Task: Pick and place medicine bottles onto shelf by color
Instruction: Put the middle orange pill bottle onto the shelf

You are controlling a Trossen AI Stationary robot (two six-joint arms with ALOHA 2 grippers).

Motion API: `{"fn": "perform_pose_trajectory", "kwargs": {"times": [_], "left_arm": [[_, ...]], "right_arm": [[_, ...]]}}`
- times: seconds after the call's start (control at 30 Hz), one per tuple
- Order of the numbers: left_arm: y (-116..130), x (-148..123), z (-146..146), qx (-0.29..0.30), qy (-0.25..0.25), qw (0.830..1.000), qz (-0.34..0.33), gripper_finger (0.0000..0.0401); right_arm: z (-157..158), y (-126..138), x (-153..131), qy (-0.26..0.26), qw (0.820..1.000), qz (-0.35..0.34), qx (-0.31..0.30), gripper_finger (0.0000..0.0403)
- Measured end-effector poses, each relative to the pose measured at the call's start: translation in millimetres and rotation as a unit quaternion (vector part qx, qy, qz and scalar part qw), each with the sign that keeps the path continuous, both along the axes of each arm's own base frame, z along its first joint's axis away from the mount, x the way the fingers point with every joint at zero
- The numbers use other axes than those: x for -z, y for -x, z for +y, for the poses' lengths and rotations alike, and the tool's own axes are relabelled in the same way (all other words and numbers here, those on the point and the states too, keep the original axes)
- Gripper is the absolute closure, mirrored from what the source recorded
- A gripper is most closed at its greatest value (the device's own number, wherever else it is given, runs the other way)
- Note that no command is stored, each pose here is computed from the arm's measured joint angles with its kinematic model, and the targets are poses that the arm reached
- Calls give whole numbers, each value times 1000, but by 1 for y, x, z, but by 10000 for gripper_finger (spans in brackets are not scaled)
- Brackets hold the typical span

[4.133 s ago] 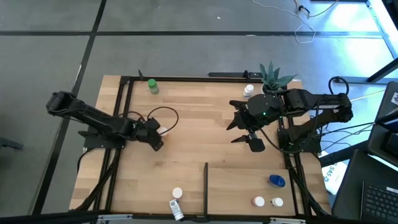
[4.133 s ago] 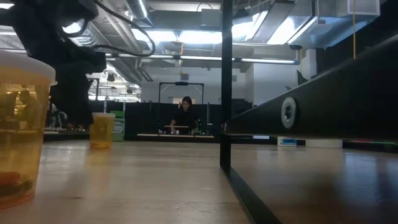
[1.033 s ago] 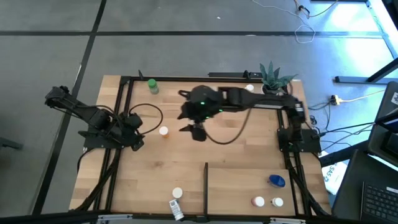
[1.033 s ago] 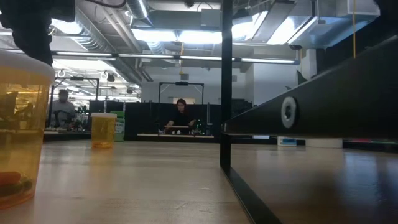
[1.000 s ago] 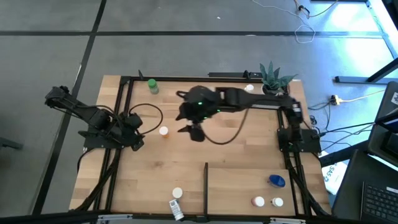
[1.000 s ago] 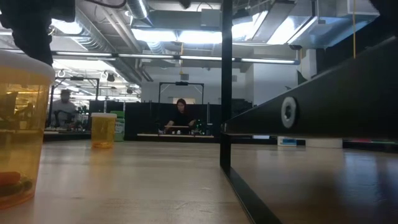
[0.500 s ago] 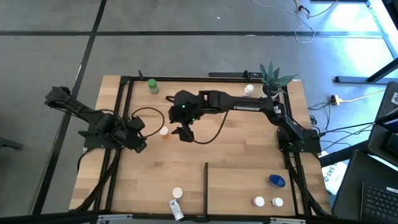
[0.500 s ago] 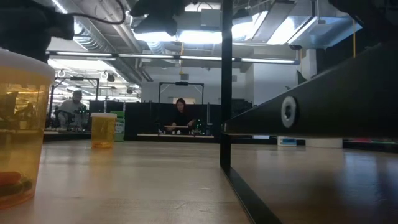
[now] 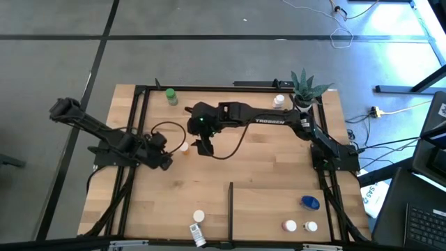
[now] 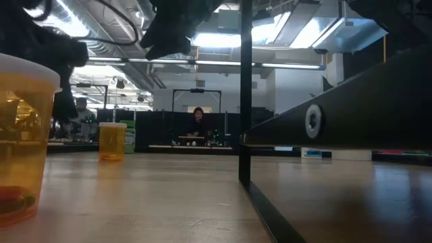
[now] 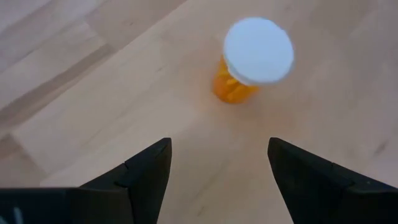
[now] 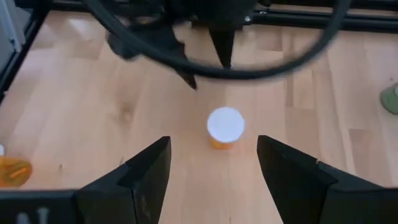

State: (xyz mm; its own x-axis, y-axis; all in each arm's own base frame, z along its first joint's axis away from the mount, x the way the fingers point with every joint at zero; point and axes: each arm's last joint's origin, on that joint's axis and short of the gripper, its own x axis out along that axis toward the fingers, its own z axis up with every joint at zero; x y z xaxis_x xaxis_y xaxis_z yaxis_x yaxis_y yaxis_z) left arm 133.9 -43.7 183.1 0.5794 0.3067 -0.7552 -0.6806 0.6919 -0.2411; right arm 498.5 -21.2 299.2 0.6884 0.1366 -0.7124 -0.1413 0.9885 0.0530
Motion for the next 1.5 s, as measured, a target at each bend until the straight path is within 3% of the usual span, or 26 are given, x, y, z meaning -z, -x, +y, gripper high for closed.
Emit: {"fn": "perform_pose_trajectory", "kwargs": {"times": [0.53, 0.9, 1.1, 1.27, 1.5], "left_arm": [[-32, 30, 20, -87, -10, 996, 25, 140], [-58, 34, 29, -50, -41, 998, -11, 140], [-61, 41, 31, -36, -30, 999, 9, 140], [-52, 26, 27, -29, -41, 999, -3, 140], [-32, -8, 24, -25, -65, 998, -10, 140]], "right_arm": [[0, 0, 0, -8, 1000, 2, 7, 162], [0, 0, 0, -8, 1000, 1, 6, 162], [-1, 4, 3, -14, 999, 25, 13, 162], [-9, 10, 7, -10, 998, 61, 16, 162], [-15, 8, 6, 16, 999, 46, -9, 162]]}}
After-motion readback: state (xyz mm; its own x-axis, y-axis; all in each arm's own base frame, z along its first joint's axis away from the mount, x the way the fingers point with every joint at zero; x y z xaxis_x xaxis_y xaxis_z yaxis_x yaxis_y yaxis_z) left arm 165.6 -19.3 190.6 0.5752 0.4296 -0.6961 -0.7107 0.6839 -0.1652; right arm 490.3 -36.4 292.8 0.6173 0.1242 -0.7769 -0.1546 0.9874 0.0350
